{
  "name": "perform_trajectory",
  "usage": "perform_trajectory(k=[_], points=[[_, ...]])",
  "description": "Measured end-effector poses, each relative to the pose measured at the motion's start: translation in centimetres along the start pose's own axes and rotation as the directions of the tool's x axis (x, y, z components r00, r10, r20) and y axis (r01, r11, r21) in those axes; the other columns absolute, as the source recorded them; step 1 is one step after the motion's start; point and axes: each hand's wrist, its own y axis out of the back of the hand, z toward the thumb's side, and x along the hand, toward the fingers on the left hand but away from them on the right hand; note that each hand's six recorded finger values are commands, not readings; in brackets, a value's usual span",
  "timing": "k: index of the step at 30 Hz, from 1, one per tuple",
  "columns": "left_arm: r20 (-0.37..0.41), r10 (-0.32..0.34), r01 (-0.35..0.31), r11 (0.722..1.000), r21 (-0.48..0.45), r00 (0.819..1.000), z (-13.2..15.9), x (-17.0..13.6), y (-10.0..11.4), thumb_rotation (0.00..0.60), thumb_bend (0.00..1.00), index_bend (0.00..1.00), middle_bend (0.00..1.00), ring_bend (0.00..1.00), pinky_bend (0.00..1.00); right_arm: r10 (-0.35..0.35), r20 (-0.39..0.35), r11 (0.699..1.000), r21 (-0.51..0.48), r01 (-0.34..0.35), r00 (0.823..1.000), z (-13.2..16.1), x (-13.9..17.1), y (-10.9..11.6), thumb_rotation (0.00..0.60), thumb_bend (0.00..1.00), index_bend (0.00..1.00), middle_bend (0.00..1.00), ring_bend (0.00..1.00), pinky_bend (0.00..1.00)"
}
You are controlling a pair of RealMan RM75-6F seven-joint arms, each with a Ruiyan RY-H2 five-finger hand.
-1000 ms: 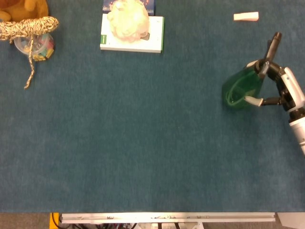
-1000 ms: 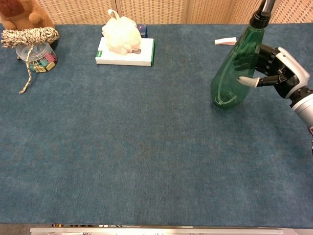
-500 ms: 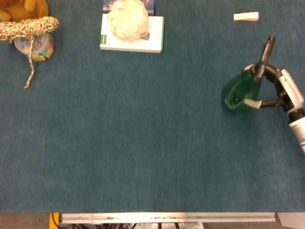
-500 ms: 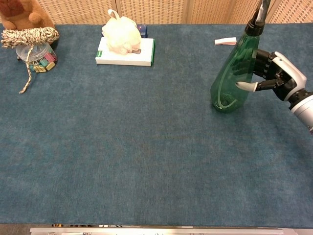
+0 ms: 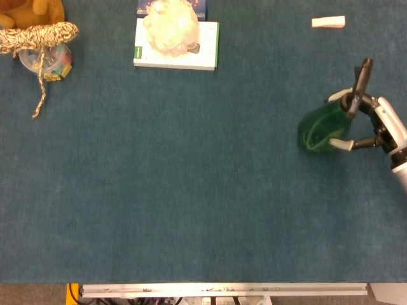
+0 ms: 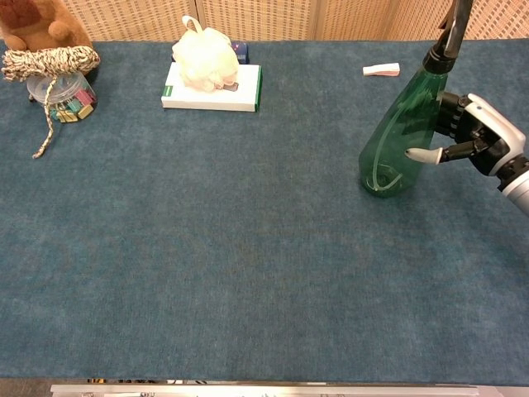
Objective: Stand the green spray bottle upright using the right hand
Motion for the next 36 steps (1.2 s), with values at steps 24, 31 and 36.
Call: perform_trajectory(k=[24, 31, 36], points=[[0.005, -0.008, 0.008, 1.000, 0.004, 1.000, 0.2, 0.0, -0.2, 0.600, 0.05, 0.42, 0.32, 0.19, 0.38, -0.007, -0.037, 0.997, 0.080, 0.010, 0.999, 1.0, 2.1, 1.3, 0.600, 0.00, 0.05, 0.07, 0.07, 0.27], [0.006, -0.011, 0.011, 1.000, 0.005, 1.000, 0.3, 0.0, -0.3, 0.600, 0.05, 0.42, 0.33, 0.19, 0.38, -0.065, -0.078, 0.983, 0.169, 0.077, 0.995, 2.2, 3.5, 2.4, 0.600, 0.00, 0.04, 0.07, 0.06, 0.27], [0.015, -0.024, 0.024, 1.000, 0.007, 1.000, 0.5, 0.0, -0.7, 0.600, 0.05, 0.42, 0.33, 0.19, 0.38, -0.152, -0.101, 0.938, 0.297, 0.176, 0.983, 3.5, 5.0, 3.8, 0.600, 0.00, 0.04, 0.07, 0.06, 0.27]])
